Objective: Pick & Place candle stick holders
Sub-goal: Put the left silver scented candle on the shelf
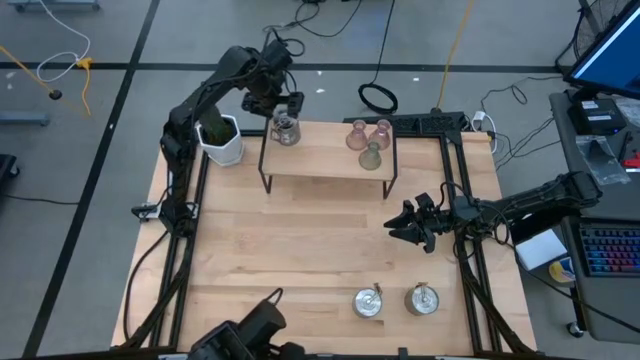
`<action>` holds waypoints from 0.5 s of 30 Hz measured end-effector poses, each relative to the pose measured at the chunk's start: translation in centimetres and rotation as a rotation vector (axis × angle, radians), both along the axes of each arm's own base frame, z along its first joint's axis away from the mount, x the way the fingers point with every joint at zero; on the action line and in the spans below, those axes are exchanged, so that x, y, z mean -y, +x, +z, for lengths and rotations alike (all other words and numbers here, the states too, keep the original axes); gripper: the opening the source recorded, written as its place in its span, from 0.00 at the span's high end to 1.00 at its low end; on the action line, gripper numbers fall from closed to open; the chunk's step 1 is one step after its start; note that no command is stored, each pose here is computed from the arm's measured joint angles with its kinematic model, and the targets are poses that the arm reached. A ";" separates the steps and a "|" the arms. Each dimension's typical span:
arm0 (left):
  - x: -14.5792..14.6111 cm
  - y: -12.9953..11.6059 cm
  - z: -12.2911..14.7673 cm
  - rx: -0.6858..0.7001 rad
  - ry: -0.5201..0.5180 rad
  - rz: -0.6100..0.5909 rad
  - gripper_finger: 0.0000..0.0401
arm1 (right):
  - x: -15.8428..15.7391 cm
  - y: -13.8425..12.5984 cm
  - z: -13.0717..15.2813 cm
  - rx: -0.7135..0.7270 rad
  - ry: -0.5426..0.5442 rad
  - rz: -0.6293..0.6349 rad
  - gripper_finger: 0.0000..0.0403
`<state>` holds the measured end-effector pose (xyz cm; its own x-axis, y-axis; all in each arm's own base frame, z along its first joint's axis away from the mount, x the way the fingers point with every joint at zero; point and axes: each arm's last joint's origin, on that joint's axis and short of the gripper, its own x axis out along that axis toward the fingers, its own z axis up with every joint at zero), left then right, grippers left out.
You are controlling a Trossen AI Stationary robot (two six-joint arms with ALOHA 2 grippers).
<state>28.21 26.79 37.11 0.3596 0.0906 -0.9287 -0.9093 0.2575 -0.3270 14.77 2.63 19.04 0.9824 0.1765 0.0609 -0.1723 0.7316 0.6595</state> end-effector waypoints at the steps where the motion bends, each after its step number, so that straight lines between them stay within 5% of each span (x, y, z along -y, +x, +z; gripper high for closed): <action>1: 0.1 -0.1 0.1 0.001 0.004 0.001 0.01 | 0.0 0.0 0.0 0.000 0.000 0.000 0.59; 15: 2.6 -1.8 3.9 0.107 0.047 -0.015 0.01 | 0.0 0.0 0.0 0.001 0.000 0.003 0.59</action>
<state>26.41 24.14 41.02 0.4586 0.1270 -0.8795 -0.8655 0.2881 -0.4097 14.77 2.64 19.05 0.9819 0.1791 0.0617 -0.1748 0.7312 0.6594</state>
